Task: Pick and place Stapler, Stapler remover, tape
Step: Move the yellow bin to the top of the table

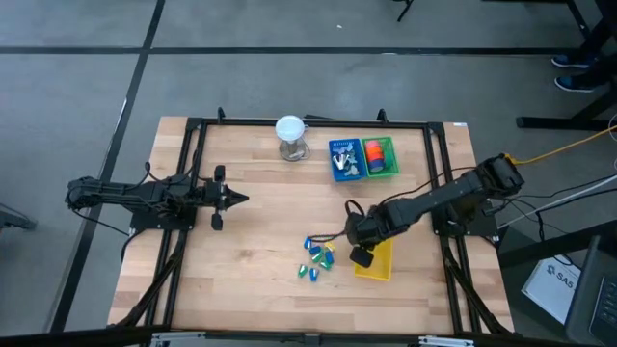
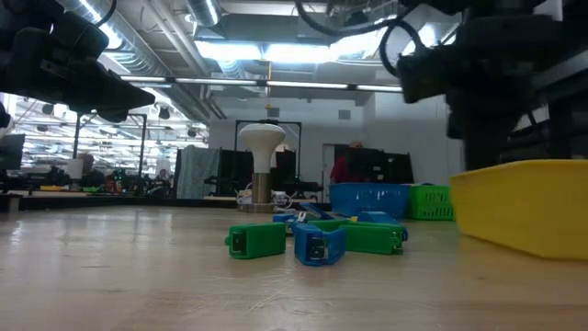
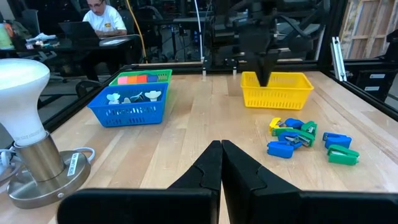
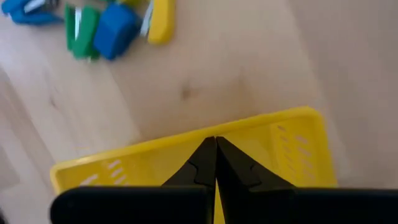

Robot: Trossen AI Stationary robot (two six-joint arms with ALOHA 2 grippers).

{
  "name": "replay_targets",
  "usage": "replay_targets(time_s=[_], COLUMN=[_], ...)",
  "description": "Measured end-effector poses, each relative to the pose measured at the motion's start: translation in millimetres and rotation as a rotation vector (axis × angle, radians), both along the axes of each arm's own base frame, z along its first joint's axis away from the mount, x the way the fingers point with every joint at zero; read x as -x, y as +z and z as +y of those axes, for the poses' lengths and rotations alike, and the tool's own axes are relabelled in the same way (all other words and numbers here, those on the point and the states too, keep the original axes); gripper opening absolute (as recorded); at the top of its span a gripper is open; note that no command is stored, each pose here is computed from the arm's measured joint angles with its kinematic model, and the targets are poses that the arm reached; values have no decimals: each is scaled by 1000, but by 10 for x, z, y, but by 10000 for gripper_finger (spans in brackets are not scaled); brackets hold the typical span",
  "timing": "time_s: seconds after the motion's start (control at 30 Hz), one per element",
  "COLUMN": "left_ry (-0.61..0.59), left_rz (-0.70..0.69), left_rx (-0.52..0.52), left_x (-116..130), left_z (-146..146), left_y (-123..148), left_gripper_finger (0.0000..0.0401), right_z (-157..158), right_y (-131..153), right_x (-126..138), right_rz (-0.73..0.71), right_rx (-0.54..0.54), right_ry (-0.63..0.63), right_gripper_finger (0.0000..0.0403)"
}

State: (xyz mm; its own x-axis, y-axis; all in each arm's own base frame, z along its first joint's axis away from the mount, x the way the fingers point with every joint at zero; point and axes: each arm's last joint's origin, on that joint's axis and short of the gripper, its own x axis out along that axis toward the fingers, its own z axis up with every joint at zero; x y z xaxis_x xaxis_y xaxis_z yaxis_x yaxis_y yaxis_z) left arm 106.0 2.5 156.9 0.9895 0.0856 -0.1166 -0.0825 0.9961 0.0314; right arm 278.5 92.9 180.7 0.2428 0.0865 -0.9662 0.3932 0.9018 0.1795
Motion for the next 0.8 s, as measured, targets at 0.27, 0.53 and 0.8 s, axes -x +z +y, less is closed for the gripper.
replay_targets(time_s=[0.27,0.53,0.8], left_ry=[0,-1,0], left_rz=[0,0,0], left_rx=[0,0,0], left_x=[0,0,0], left_z=[0,0,0], left_y=[0,0,1], left_gripper_finger=[1,1,1], right_z=[-302,-724,-1072], right_y=[23,56,144], right_x=[-154,-277,-267], right_rz=[-108,-174,-179], right_rx=[152,334,346], right_ry=[64,11,-82], right_gripper_finger=[10,10,10])
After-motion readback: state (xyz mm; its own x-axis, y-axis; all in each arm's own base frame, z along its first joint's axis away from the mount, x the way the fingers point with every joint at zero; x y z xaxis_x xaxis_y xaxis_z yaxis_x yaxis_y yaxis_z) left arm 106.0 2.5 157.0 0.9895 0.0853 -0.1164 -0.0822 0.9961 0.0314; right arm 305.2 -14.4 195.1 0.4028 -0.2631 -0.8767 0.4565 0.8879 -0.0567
